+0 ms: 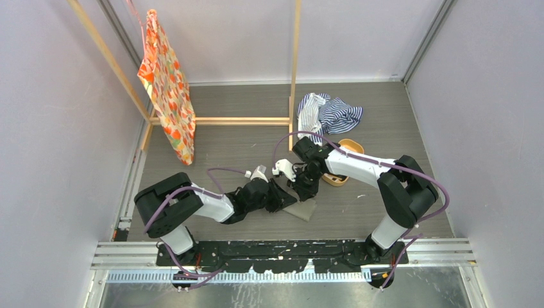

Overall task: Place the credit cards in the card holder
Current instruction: Close the card holder at the center of the board.

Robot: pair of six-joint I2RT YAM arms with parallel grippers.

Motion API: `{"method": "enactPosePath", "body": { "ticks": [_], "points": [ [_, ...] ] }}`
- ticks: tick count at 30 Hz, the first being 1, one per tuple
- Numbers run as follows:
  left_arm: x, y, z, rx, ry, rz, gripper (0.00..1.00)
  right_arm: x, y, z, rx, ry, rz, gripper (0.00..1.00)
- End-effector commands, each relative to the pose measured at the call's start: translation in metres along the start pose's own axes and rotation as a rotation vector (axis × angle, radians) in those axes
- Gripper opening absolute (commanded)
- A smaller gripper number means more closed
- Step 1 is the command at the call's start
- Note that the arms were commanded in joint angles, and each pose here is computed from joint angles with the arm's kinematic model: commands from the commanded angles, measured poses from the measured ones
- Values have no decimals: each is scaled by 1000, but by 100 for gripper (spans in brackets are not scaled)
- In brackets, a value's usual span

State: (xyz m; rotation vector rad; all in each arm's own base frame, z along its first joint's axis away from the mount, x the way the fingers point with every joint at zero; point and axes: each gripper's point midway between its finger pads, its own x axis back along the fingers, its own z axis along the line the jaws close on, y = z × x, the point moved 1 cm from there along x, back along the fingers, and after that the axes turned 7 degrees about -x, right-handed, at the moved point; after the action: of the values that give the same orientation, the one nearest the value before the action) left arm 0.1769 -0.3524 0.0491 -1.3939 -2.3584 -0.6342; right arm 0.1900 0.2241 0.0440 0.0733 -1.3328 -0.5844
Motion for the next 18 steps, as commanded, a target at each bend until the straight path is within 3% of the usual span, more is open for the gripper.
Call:
{"method": "enactPosePath", "body": {
  "ticks": [1,18],
  "points": [
    [-6,0,-2,11,-14,12,18,-1,13,1,27,20,-32,14],
    [-3,5,-13,26,-47,-9,21,-2,14,1,25,24,-32,14]
  ]
}}
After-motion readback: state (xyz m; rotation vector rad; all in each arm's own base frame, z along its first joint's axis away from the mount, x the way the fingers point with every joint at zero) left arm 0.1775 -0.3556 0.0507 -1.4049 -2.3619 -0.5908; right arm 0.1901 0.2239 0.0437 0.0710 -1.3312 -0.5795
